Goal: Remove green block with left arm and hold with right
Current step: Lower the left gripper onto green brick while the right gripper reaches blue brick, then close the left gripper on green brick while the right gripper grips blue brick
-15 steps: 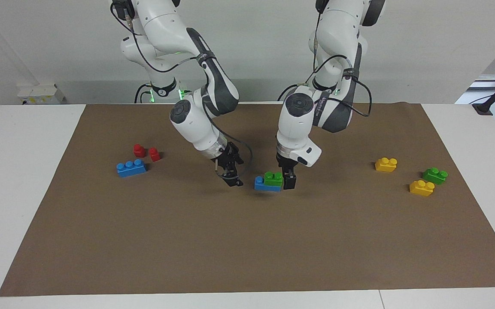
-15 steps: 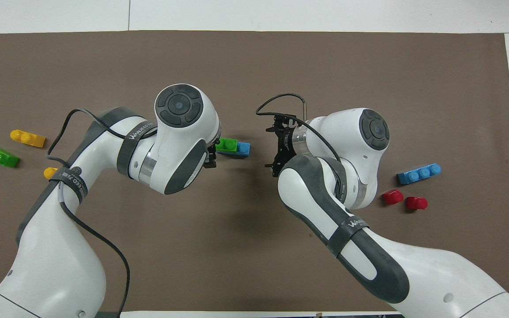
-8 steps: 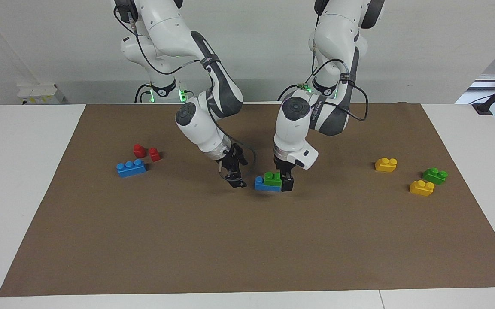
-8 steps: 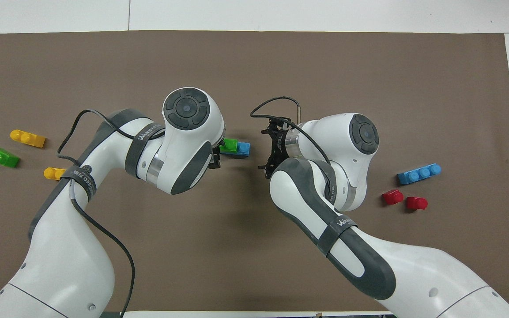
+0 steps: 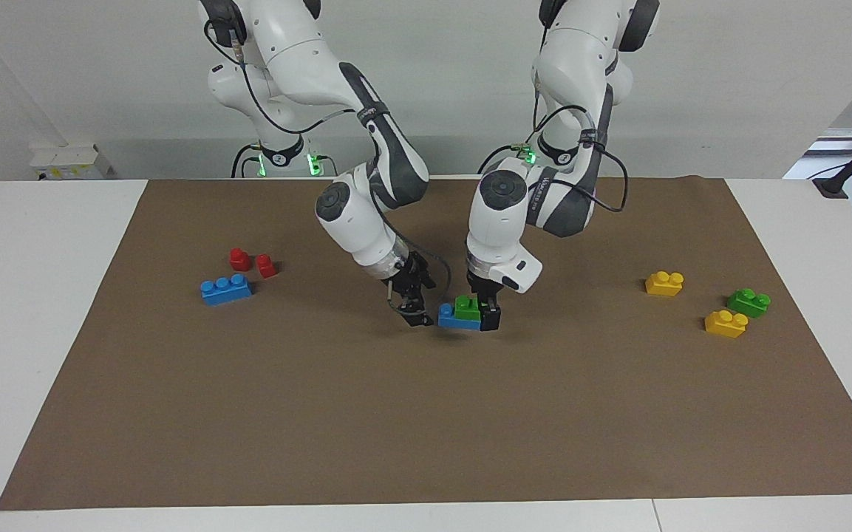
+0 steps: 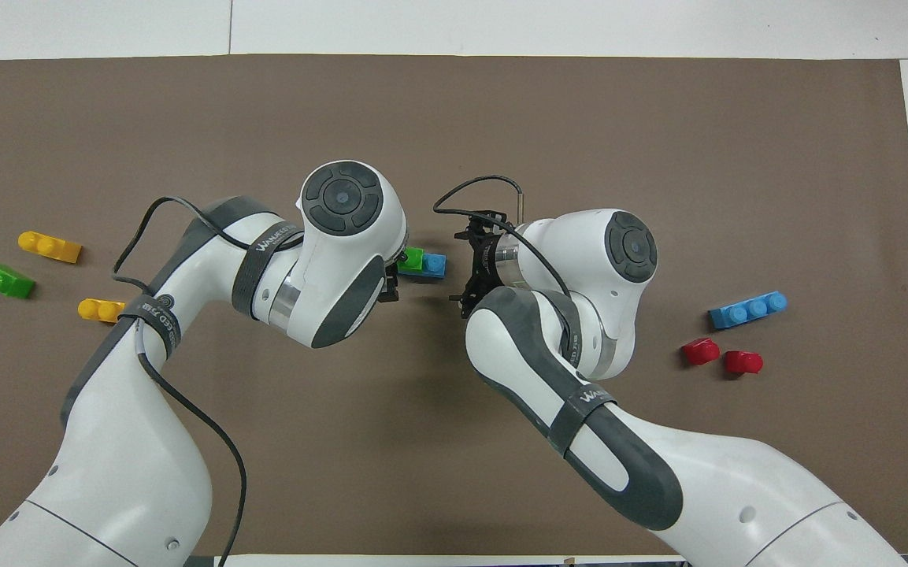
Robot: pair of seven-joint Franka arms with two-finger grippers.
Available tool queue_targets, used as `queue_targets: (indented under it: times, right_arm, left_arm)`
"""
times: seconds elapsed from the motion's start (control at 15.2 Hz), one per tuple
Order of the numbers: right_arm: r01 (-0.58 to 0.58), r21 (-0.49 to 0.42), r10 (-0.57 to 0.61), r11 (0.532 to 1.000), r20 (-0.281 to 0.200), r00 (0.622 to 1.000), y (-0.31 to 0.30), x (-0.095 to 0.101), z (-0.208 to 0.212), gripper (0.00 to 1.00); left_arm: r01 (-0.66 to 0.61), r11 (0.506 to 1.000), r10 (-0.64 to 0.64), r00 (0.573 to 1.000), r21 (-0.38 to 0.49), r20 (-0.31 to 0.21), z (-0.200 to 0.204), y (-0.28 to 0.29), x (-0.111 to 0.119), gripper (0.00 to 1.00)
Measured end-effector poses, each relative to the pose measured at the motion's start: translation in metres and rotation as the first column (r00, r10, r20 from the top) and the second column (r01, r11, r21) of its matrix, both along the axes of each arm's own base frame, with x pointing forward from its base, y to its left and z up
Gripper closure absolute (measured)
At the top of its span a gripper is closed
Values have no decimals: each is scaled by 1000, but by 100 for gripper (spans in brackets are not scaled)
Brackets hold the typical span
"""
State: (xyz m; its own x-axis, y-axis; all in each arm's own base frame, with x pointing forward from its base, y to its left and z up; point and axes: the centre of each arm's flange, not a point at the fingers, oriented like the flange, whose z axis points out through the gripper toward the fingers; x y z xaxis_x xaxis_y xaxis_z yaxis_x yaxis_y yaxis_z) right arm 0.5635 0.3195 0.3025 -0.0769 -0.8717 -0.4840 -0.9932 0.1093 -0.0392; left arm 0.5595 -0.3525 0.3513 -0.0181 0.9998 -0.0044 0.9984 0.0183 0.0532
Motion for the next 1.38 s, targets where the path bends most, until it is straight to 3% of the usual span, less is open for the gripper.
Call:
queue_targets:
  times: [1.31,1.38]
  right_arm:
    - [2,-14,-1,1000,24,1000,33,-9,-39,0]
    - [2,-14,-2,1000,24,1000,32,-9,-39,7]
  left_arm:
    - [3,1000,-3,1000,7,6,0,1,1,0]
    - [3,1000,-3,1000,7,6,0,1,1,0]
